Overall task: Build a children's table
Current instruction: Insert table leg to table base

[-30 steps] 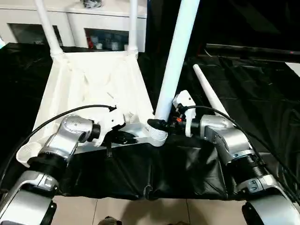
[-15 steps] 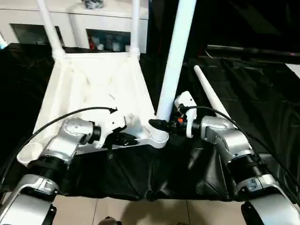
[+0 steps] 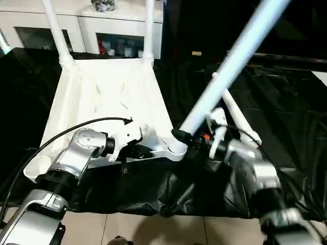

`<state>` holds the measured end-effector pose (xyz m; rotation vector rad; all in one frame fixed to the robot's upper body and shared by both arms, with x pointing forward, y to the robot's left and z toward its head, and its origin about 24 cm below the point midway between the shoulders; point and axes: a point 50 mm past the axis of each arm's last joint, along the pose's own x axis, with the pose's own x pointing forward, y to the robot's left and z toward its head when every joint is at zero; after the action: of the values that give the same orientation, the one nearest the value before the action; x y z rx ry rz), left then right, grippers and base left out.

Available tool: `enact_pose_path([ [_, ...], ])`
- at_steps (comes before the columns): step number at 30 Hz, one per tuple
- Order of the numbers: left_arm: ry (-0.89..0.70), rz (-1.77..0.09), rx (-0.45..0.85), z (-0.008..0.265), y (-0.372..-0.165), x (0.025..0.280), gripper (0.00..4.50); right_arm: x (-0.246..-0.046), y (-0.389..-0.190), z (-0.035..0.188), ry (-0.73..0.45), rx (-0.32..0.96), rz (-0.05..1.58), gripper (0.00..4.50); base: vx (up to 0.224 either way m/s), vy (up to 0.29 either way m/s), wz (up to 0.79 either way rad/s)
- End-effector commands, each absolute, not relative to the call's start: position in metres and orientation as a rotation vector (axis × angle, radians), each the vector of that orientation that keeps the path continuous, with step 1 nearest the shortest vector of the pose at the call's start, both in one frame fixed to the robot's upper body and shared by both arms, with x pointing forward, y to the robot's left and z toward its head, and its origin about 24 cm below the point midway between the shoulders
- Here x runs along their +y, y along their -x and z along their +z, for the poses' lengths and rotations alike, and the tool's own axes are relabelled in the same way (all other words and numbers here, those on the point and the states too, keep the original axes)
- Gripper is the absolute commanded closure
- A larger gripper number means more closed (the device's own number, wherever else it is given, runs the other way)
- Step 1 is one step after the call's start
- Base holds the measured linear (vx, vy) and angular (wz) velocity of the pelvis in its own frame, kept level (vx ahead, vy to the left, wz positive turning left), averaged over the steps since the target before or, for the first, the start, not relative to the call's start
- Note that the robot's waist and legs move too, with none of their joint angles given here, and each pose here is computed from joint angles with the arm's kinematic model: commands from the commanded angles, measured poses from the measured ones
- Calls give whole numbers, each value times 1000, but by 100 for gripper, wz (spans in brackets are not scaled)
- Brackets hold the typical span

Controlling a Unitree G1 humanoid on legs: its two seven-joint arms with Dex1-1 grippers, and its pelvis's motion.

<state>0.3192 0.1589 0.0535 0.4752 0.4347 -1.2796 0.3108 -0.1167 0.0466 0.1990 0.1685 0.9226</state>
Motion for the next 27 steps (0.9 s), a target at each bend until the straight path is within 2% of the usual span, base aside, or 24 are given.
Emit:
enact_pose_path([
  [1, -516, -1252, 464, 52, -322, 161, 450, -124, -302, 28, -112, 264, 895, 261, 0, 0, 0],
  [9, -571, -1284, 473, 52, -322, 162, 450, -110, -304, 29, 49, 338, 1020, 261, 0, 0, 0],
  [20, -590, -1335, 474, 55, -320, 161, 450, -105, -311, 34, 103, 381, 1113, 261, 0, 0, 0],
  [27, -622, -1414, 469, 63, -318, 161, 450, -107, -301, 32, 97, 396, 1223, 261, 0, 0, 0],
])
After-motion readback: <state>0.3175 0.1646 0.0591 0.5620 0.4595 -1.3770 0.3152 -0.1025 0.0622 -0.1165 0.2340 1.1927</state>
